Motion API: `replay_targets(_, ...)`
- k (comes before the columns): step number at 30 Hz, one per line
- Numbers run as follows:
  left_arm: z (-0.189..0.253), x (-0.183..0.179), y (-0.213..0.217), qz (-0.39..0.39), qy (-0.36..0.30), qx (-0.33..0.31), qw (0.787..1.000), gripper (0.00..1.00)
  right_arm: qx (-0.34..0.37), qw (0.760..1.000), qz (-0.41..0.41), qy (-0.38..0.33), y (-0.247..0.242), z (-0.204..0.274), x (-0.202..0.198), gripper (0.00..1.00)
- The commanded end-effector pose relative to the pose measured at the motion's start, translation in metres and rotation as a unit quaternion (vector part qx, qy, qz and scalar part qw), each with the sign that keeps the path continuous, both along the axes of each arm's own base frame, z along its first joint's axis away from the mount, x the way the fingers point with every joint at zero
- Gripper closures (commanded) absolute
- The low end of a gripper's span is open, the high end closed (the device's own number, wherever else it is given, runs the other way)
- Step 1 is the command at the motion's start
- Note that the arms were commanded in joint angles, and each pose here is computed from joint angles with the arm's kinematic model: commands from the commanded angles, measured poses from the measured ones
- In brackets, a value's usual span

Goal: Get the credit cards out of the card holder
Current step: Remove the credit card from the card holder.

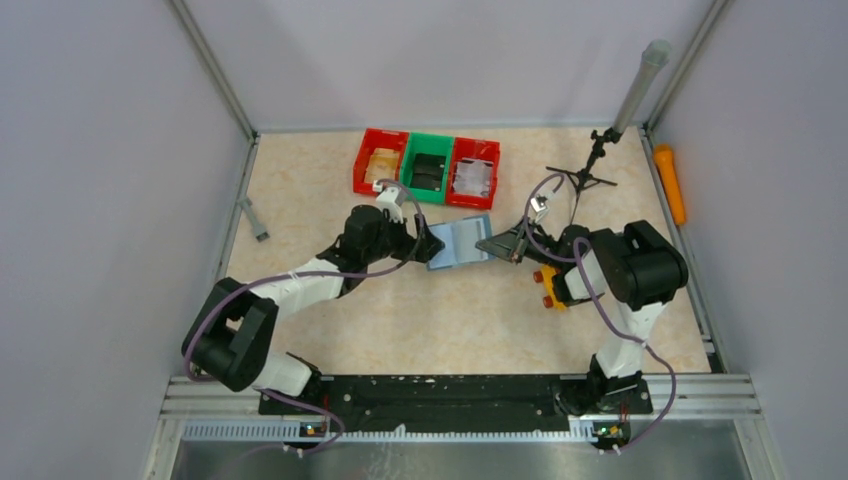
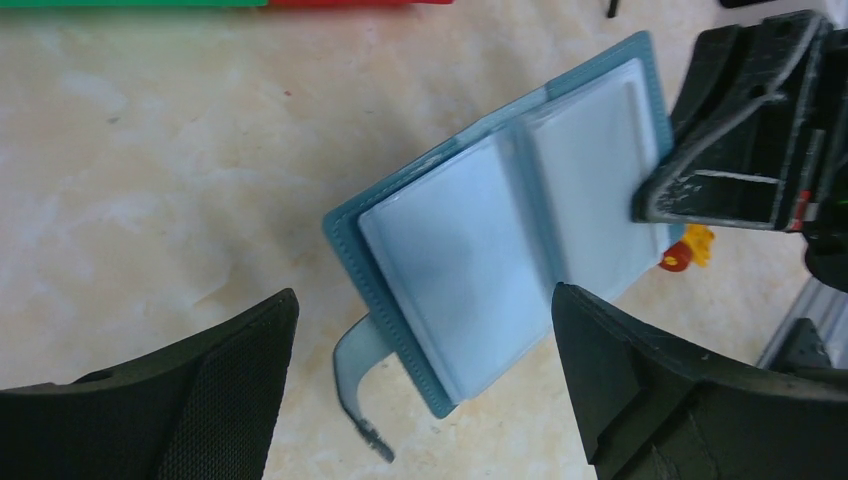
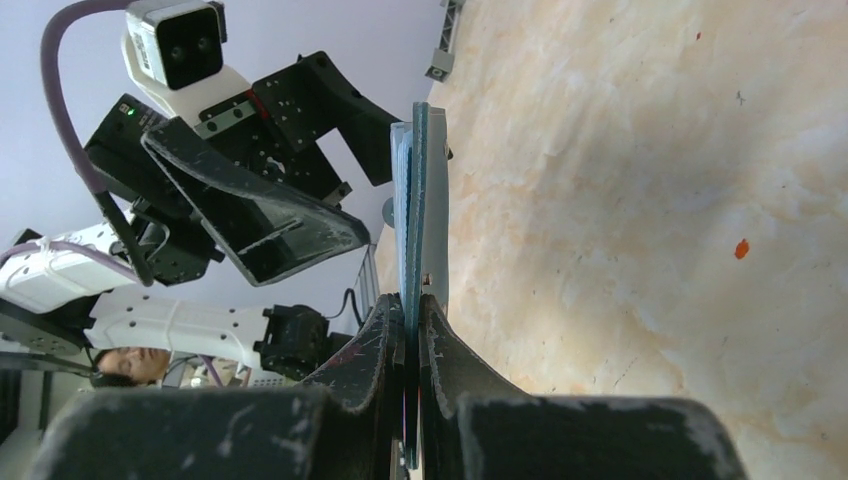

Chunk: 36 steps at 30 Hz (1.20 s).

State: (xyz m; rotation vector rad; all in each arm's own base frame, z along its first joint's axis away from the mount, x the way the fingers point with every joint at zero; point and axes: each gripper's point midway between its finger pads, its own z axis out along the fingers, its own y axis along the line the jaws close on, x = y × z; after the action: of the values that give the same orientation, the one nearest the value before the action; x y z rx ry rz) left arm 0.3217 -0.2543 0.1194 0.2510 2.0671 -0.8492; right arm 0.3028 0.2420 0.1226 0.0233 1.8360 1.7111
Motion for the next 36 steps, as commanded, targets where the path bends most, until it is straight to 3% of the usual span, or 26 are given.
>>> replay_targets(1,0.027,-0.006,-0.024,-0.063,-0.017,-0.076,0.995,0.01,0.04,0.994,0.028,-0.093,0.007,0.038,-0.007,1.0)
replay_targets(7,0.026,-0.013,-0.038,-0.107,0.002,-0.109,0.988,0.14,0.041,0.994,0.035,-0.099,0.011,0.041,-0.009,1.0)
replay_targets(17,0.03,-0.008,-0.029,-0.088,-0.001,-0.13,0.988,0.56,0.0,0.995,0.036,-0.098,0.022,0.029,-0.007,1.0)
replay_targets(20,0.035,-0.01,-0.027,-0.092,-0.008,-0.143,0.985,0.75,-0.016,0.995,0.034,-0.097,0.024,0.025,-0.006,1.0)
replay_targets(25,0.038,-0.012,-0.029,-0.105,-0.008,-0.153,0.983,0.87,-0.036,0.994,0.027,-0.098,0.026,0.02,-0.003,0.99)
replay_targets(31,0.027,-0.007,-0.026,-0.093,0.008,-0.134,0.987,0.91,-0.047,0.993,0.031,-0.102,0.029,0.017,-0.004,0.77)
replay_targets(36,0.016,0.0,-0.023,-0.074,0.025,-0.11,0.991,0.91,-0.058,0.993,0.022,-0.099,0.027,0.014,-0.002,0.66)
